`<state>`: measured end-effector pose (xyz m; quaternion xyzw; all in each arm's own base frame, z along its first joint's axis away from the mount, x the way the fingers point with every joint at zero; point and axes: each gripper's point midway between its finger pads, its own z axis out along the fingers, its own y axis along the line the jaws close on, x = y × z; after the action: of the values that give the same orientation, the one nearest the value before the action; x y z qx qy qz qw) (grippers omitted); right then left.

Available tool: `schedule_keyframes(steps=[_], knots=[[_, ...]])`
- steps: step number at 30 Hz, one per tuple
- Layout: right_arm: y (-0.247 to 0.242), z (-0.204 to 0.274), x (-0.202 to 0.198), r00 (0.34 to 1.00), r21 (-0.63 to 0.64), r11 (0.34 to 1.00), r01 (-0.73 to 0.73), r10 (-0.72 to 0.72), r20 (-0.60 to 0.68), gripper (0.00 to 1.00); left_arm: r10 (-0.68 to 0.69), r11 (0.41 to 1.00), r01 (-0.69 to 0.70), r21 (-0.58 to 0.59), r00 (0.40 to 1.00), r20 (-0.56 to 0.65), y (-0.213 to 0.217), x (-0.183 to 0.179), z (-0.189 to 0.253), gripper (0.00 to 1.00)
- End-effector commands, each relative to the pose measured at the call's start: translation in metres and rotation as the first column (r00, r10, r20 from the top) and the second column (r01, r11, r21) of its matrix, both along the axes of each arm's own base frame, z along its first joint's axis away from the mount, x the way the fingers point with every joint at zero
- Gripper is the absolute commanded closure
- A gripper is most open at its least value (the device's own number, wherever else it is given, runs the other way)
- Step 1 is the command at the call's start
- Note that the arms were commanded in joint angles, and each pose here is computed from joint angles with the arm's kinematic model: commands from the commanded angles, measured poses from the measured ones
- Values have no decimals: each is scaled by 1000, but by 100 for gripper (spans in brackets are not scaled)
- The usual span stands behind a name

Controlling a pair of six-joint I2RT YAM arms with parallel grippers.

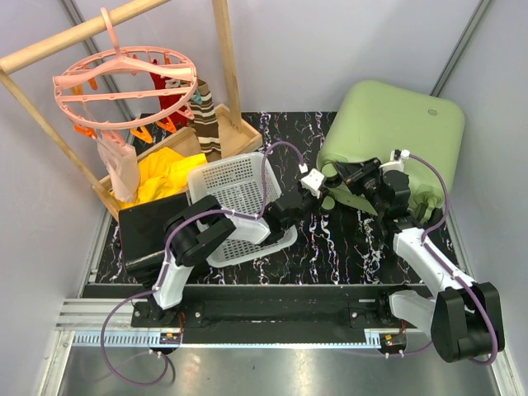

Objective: Open, take out, and arrange the luggage
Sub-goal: Unzip the luggage

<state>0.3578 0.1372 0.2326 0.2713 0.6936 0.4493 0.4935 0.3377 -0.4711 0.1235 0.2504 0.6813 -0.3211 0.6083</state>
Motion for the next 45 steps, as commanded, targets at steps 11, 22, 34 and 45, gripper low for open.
schedule_keyframes(steps=[11,22,34,45], knots=[[-4,-29,-18,996,-178,984,-18,3,-89,99,-261,960,275,-61,951,167,-67,-78,53,100],[-2,-35,-28,987,-305,945,-115,75,-140,96,-341,939,341,35,921,189,-79,-94,43,100],[27,-49,-28,944,-305,902,-306,246,-219,99,-323,946,314,78,925,201,-64,-93,39,100],[58,-53,-10,899,-307,853,-423,353,-258,99,-291,957,282,69,936,197,-40,-78,37,100]])
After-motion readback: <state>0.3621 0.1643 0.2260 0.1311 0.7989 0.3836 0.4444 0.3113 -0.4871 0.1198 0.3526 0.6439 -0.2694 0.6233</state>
